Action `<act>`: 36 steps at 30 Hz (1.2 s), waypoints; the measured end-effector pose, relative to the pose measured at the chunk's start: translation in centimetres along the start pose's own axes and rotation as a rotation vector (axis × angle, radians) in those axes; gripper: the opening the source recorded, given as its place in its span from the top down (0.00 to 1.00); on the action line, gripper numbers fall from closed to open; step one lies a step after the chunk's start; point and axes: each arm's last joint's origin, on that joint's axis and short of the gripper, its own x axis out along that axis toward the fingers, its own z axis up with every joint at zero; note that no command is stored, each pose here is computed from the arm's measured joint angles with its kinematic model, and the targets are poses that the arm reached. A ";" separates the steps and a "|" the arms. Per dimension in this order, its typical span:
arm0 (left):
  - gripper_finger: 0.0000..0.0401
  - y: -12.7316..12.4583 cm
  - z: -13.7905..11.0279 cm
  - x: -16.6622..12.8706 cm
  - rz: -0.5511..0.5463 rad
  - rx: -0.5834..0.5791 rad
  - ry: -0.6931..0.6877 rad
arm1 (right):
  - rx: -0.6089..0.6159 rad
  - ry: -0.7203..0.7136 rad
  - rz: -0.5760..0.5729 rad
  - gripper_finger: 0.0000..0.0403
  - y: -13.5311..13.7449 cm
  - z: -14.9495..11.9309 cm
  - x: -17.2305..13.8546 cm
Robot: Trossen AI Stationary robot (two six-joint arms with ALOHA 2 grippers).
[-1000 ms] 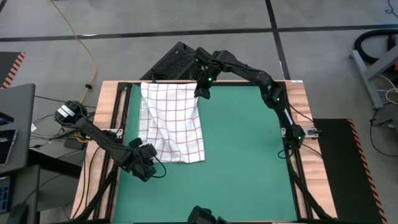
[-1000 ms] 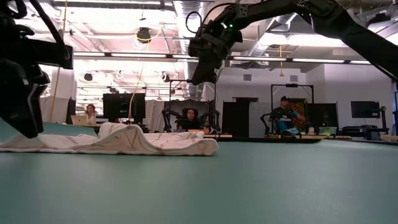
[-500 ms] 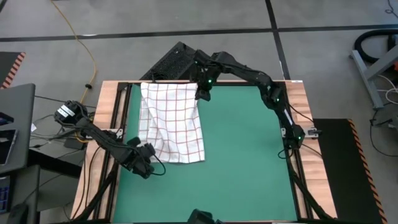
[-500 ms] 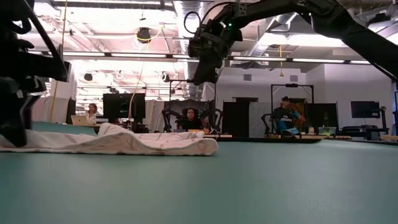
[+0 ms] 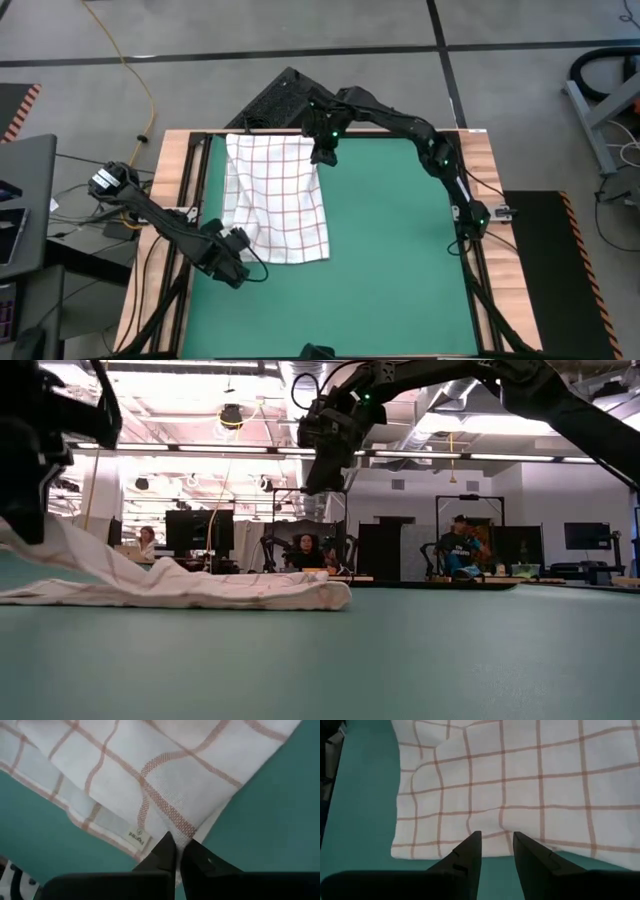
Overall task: Roll towel into tight, uniform cylinder
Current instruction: Roll the white towel
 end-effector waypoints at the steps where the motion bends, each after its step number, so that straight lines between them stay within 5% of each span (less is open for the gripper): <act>1: 1.00 -0.1 0.1 -0.2 -0.006 0.000 -0.003 | -0.003 0.001 0.001 0.66 0.0 0.0 0.0; 13: 1.00 0.4 -1.0 -0.5 0.060 -0.052 0.062 | -0.036 -0.043 0.080 0.66 0.5 0.3 0.4; 23: 1.00 0.4 -1.1 -0.5 0.046 -0.075 0.106 | -0.050 -0.021 0.194 0.70 0.2 -2.3 7.8; 36: 1.00 0.3 -1.3 -0.6 0.018 -0.095 0.192 | -0.064 -0.020 0.178 0.76 -0.5 -6.3 13.5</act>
